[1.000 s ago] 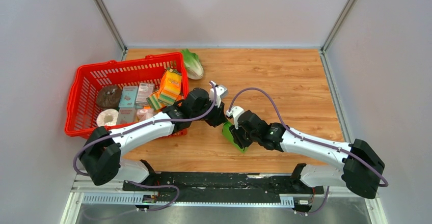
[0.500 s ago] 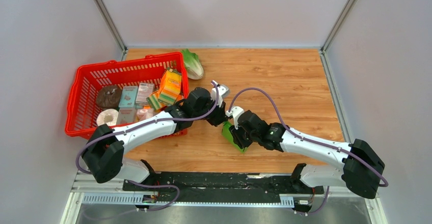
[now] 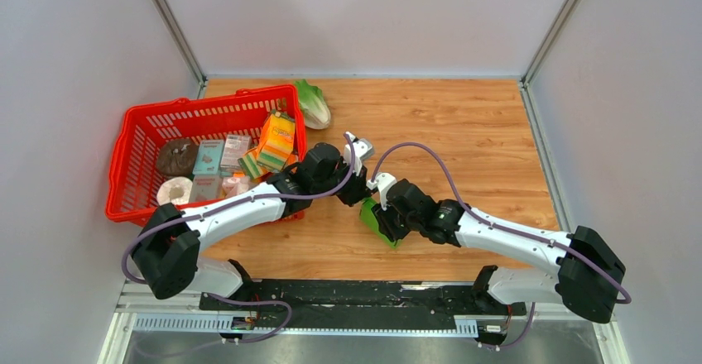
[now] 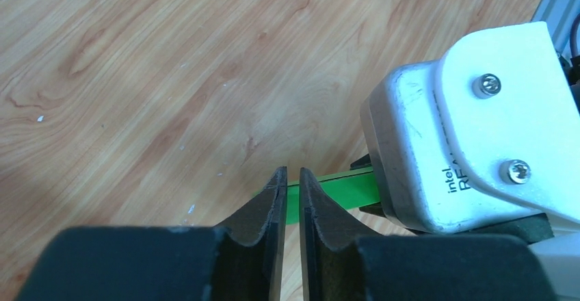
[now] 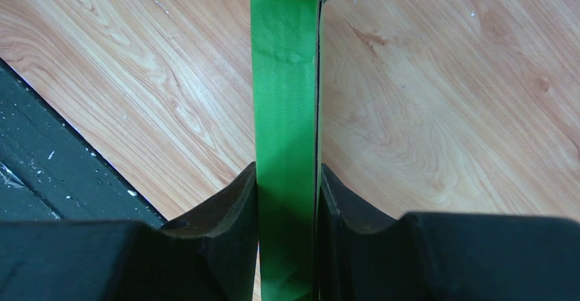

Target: Fold the paper box

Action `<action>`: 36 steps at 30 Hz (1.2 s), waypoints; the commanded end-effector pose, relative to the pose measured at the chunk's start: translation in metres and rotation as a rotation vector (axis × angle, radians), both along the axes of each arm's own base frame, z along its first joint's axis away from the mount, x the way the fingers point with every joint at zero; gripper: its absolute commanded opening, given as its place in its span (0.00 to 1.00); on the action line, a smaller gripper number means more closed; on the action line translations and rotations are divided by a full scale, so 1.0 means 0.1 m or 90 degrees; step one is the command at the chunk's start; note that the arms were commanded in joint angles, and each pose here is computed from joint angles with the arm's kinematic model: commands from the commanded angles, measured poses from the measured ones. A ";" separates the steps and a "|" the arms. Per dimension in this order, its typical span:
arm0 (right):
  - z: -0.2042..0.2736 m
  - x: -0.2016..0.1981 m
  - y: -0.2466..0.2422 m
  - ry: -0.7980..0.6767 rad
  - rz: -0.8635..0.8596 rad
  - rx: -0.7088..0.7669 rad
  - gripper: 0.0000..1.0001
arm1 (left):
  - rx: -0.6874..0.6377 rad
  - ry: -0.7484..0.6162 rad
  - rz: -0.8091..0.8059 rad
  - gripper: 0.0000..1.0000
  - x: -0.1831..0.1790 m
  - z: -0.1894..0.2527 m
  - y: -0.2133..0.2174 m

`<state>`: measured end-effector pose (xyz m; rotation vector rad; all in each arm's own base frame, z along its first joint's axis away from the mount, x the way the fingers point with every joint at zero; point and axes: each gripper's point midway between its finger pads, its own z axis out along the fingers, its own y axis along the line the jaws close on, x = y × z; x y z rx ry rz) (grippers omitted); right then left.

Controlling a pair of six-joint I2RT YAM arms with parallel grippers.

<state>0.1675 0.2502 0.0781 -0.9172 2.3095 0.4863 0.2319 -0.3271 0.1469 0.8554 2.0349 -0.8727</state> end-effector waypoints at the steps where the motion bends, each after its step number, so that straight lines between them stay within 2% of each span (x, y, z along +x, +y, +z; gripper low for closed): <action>1: 0.22 0.08 0.10 -0.035 -0.001 0.048 0.34 | 0.035 0.007 -0.011 0.22 -0.07 -0.16 0.15; 7: 0.25 0.06 0.06 -0.042 -0.005 0.061 0.34 | 0.026 -0.022 -0.006 0.25 -0.06 -0.12 0.20; 18: 0.29 0.04 0.08 -0.040 0.007 0.064 0.33 | 0.021 -0.030 -0.003 0.17 0.01 -0.05 0.12; 26: 0.29 0.08 0.09 -0.044 0.003 0.054 0.33 | 0.060 -0.068 -0.003 0.02 -0.03 -0.09 0.01; 29: 0.24 0.14 0.03 -0.049 -0.022 0.020 0.34 | 0.072 -0.084 0.038 0.00 0.01 -0.14 0.06; 36: 0.12 0.34 0.00 -0.061 -0.121 0.012 0.34 | 0.010 -0.106 0.132 0.00 0.09 -0.21 0.08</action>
